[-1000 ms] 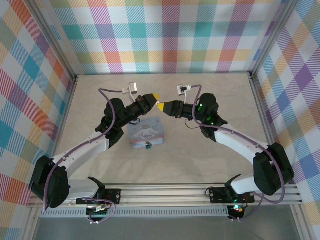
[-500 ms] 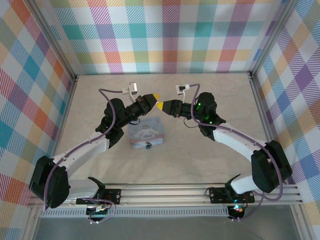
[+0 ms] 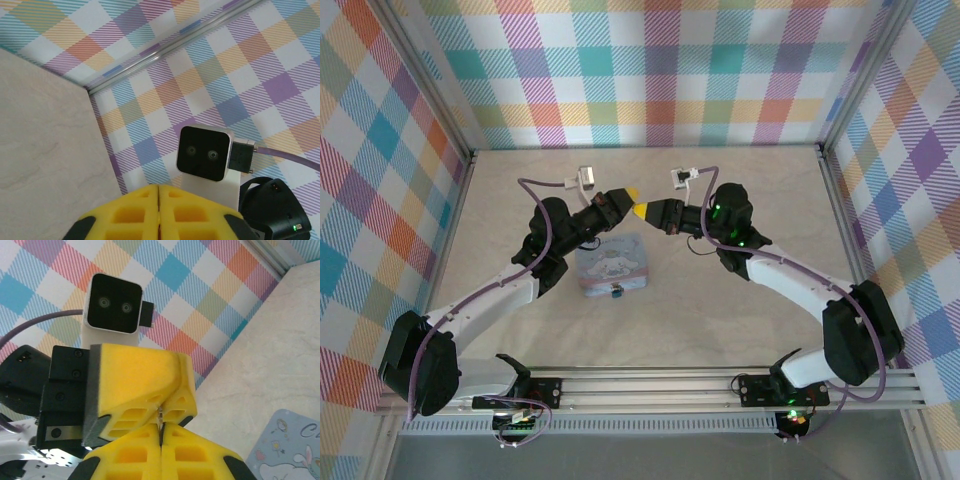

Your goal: Unlock a padlock with a key

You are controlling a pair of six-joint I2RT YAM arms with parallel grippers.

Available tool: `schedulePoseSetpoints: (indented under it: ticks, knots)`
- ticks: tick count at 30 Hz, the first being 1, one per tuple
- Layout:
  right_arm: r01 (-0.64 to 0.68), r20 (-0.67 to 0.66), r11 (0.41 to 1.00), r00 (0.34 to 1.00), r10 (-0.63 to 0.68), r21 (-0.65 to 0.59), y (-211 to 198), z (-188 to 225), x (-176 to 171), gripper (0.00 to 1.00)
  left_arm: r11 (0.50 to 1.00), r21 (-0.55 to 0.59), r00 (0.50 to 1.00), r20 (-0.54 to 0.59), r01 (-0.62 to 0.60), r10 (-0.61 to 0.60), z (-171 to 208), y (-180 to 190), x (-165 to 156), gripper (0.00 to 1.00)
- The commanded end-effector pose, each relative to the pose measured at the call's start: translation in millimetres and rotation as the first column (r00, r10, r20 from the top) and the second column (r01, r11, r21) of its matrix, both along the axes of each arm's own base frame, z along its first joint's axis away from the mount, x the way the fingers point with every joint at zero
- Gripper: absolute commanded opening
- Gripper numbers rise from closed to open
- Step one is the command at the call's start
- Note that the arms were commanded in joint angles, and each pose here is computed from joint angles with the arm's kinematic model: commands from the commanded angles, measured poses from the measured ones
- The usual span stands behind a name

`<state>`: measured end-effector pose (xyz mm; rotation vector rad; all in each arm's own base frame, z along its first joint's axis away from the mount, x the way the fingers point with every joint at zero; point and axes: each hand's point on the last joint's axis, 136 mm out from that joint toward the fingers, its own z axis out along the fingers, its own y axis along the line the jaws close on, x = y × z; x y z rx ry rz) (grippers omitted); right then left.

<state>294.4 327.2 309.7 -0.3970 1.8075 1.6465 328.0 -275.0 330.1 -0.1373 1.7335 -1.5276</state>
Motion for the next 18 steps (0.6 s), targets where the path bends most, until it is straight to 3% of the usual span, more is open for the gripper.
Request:
schedulePoseSetpoints:
  ticks: [1,4,8,11,14,18]
  knots:
    - [0.047,0.052,0.995,0.998,-0.043,-0.091,-6.0,-3.8,0.8,0.0,0.999,0.044,0.999,0.04,-0.003,0.002,10.5,1.7,-8.8,0.25]
    - [0.106,0.096,0.967,0.992,-0.086,-0.231,-16.5,-20.7,1.2,0.0,0.989,0.138,0.999,0.027,-0.047,0.044,7.7,11.2,-9.2,0.49]
    - [0.221,0.219,0.868,0.967,-0.134,-0.444,-40.1,-42.4,3.5,0.0,0.96,0.267,0.996,-0.023,-0.081,0.09,4.6,26.4,-11.2,0.6]
    - [0.327,0.364,0.754,0.923,-0.125,-0.57,-58.9,-51.2,6.6,0.0,0.939,0.34,0.986,-0.133,-0.055,0.105,-2.9,35.0,-12.4,0.62]
    - [0.445,0.542,0.601,0.84,-0.024,-0.663,-70.0,-56.4,7.3,0.0,0.92,0.392,0.953,-0.284,0.018,0.103,-16.3,37.4,-16.8,0.62]
    - [0.611,0.716,0.415,0.677,0.168,-0.674,-74.3,-54.8,9.2,0.0,0.942,0.315,0.9,-0.435,0.118,0.032,-21.4,20.8,-21.1,0.61]
